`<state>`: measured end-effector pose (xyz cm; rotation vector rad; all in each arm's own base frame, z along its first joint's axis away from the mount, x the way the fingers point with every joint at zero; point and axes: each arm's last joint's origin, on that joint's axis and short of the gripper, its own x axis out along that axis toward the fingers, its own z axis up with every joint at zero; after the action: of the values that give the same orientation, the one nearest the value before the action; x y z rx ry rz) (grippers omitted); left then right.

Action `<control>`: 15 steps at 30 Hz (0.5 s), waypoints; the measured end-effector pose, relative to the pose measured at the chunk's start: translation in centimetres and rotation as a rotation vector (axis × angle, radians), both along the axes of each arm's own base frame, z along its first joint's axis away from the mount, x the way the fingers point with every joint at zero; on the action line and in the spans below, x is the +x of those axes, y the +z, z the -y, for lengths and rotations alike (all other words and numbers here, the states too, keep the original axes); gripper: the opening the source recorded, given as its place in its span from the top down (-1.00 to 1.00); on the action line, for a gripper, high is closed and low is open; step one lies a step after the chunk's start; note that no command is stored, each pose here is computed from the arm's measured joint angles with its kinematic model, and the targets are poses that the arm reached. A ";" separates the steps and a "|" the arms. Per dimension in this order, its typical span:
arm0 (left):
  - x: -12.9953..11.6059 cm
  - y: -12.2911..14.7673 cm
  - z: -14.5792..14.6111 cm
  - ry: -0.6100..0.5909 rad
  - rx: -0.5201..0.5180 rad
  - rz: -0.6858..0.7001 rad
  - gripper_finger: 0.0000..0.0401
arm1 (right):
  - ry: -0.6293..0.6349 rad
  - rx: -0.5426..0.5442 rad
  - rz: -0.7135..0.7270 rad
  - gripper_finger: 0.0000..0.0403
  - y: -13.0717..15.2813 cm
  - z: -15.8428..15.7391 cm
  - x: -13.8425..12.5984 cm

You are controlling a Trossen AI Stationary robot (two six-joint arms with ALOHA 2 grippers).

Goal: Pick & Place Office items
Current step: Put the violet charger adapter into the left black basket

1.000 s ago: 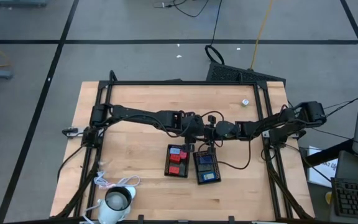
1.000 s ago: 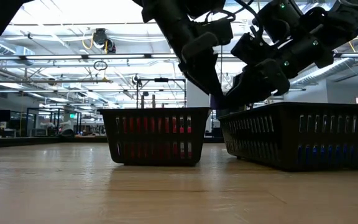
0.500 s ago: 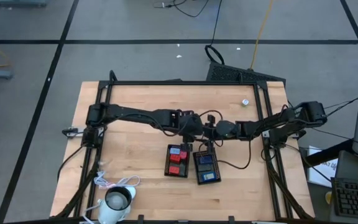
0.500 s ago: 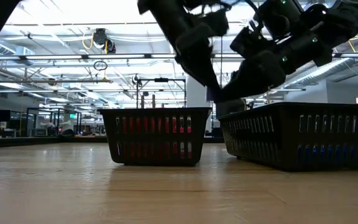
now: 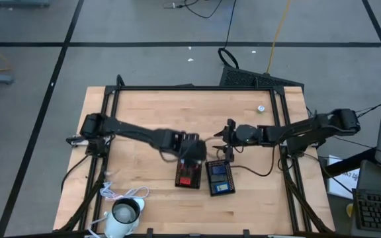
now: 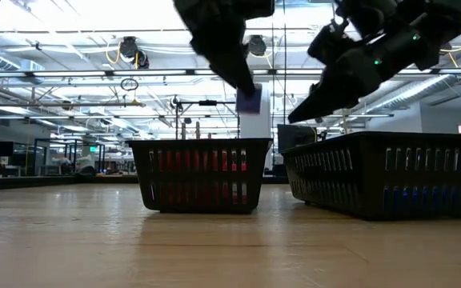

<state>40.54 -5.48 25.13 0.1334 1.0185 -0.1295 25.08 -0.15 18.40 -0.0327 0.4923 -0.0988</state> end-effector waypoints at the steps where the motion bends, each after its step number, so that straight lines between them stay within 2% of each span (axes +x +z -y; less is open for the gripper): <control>1: -0.1 -0.7 0.7 -0.010 -0.008 0.000 0.34 | -0.001 0.000 0.008 -0.14 0.2 0.0 -0.3; 7: -0.6 -2.8 3.7 -0.030 -0.062 0.057 0.34 | -0.046 -0.059 0.081 -0.05 1.1 0.2 -1.7; 15: -1.7 -5.5 4.4 0.027 -0.065 0.027 0.34 | -0.059 -0.054 0.130 -0.01 0.8 0.3 -2.5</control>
<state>38.88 -9.90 19.66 0.0625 0.9875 -0.1355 22.54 -0.40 19.21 -0.0639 0.3607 -0.1710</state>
